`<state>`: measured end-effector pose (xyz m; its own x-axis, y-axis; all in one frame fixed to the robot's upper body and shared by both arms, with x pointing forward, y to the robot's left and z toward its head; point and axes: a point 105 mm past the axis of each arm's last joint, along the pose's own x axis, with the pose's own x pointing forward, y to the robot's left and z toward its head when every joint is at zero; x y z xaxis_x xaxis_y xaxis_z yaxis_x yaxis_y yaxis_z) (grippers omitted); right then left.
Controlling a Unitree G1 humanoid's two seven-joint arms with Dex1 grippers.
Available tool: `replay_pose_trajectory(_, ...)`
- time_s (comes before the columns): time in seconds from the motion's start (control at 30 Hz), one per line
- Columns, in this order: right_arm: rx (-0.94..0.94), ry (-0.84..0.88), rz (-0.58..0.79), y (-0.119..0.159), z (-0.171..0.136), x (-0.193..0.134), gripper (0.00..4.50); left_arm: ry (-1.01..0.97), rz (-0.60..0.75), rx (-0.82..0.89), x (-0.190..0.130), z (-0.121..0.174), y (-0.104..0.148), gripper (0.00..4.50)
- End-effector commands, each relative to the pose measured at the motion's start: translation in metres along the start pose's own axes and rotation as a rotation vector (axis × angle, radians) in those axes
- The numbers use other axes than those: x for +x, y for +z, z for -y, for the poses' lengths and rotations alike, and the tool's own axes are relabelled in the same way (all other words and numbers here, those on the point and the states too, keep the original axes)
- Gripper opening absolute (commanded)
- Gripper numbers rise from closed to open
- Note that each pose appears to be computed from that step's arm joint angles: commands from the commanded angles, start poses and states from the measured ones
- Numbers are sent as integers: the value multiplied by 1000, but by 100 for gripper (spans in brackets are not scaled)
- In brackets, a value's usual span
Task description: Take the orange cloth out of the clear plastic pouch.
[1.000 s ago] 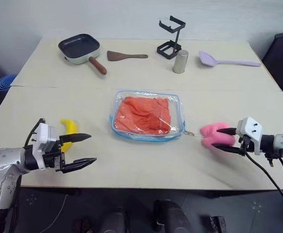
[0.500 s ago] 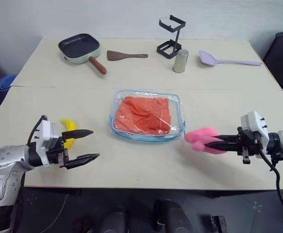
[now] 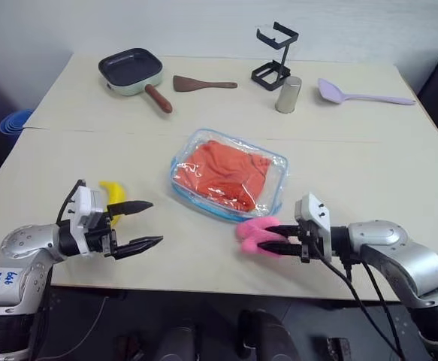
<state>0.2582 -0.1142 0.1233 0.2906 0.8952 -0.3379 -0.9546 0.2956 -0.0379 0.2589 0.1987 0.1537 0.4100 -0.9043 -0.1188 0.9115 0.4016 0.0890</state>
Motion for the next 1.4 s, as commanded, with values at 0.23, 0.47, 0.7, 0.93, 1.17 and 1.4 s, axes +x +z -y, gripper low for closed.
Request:
replay_pose_trajectory(0.23, -176, 106, 132, 32, -26, -22, 448, -1, -6, 21, -3, 2, 2, 450)
replay_pose_trajectory(0.47, -140, 37, 114, 43, 1, -91, 448, -140, -102, 161, 12, 14, 4, 450)
replay_pose_trajectory(0.7, -431, -196, 3, 14, 43, -128, 448, -328, -16, 301, 115, 34, 5, 450)
replay_pose_trajectory(0.93, -438, -162, -41, 0, 37, -125, 448, -412, -14, 322, 191, 44, -1, 450)
replay_pose_trajectory(1.17, -630, -137, -179, -2, 53, -104, 450, -491, -84, 308, 223, 60, -16, 334)
replay_pose_trajectory(1.4, -894, -106, -171, 18, 83, -47, 450, -542, -102, 278, 210, 68, -25, 132)
